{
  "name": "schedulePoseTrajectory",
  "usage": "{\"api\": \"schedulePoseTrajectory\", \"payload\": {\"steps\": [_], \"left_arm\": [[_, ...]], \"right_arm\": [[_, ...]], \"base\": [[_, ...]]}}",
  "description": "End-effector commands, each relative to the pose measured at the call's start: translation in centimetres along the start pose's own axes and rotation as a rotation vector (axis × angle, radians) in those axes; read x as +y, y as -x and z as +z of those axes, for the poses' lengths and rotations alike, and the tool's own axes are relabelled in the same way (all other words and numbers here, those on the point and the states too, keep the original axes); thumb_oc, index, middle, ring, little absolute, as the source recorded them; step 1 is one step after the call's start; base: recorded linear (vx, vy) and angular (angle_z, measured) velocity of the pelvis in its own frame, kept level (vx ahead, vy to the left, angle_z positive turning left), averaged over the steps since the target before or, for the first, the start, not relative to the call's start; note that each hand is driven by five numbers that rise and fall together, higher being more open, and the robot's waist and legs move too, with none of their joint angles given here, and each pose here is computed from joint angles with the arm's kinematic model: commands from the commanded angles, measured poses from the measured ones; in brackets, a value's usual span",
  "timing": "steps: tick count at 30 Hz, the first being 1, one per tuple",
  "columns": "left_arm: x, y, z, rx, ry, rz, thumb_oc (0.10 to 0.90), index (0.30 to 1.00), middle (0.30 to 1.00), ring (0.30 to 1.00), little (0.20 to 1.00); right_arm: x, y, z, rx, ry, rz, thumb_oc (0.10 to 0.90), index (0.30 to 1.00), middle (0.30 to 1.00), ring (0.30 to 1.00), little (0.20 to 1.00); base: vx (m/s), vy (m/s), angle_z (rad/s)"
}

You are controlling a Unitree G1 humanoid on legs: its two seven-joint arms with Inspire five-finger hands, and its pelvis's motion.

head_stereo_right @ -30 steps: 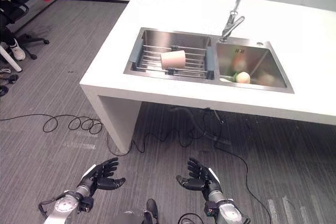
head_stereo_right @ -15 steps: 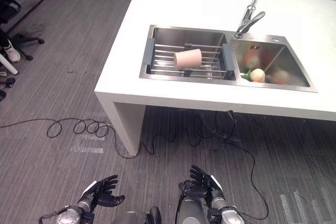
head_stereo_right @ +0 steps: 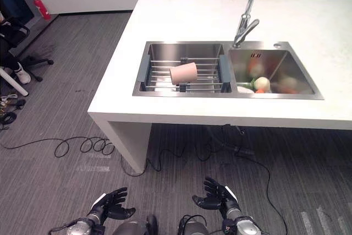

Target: Place the dishes in the dishwasher.

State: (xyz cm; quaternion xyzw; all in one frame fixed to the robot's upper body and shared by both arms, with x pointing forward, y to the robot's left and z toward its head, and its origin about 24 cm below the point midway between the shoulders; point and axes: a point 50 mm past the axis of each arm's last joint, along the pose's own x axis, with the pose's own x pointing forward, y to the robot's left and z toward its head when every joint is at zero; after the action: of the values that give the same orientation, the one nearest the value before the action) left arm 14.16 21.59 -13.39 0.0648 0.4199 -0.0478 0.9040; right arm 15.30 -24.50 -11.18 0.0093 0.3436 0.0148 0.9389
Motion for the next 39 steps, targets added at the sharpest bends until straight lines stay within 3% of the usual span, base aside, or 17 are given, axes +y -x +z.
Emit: {"api": "schedulePoseTrajectory", "payload": {"steps": [1, 14, 21, 26, 39], "left_arm": [[1.3, 0.1, 0.9, -0.031, -0.018, 0.028, 0.8, 0.9, 0.9, 0.9, 0.9], [2.9, 1.4, -3.8, 0.117, 0.235, 0.257, 0.8, 0.9, 0.9, 0.9, 0.9], [2.8, 1.7, -4.7, 0.166, 0.207, 0.224, 0.8, 0.9, 0.9, 0.9, 0.9], [3.7, 2.0, -5.0, 0.199, 0.187, 0.254, 0.8, 0.9, 0.9, 0.9, 0.9], [3.4, 2.3, -6.2, 0.286, 0.319, 0.313, 0.8, 0.9, 0.9, 0.9, 0.9]], "right_arm": [[-0.9, -0.2, 2.7, -0.147, -0.023, -0.036, 0.8, 0.9, 0.9, 0.9, 0.9], [-2.5, 1.2, -2.6, 0.055, -0.155, -0.159, 0.8, 0.9, 0.9, 0.9, 0.9], [-3.4, 1.5, -2.5, 0.047, -0.116, -0.198, 0.8, 0.9, 0.9, 0.9, 0.9], [-1.7, 0.2, -0.4, -0.051, -0.033, -0.065, 0.8, 0.9, 0.9, 0.9, 0.9], [-0.6, -0.1, -0.5, -0.007, 0.069, 0.044, 0.8, 0.9, 0.9, 0.9, 0.9]], "base": [[0.02, 0.056, 0.14], [0.03, 0.024, 0.0], [0.13, 0.113, -0.05], [0.04, 0.039, -0.11], [0.0, -0.475, -0.03]]}}
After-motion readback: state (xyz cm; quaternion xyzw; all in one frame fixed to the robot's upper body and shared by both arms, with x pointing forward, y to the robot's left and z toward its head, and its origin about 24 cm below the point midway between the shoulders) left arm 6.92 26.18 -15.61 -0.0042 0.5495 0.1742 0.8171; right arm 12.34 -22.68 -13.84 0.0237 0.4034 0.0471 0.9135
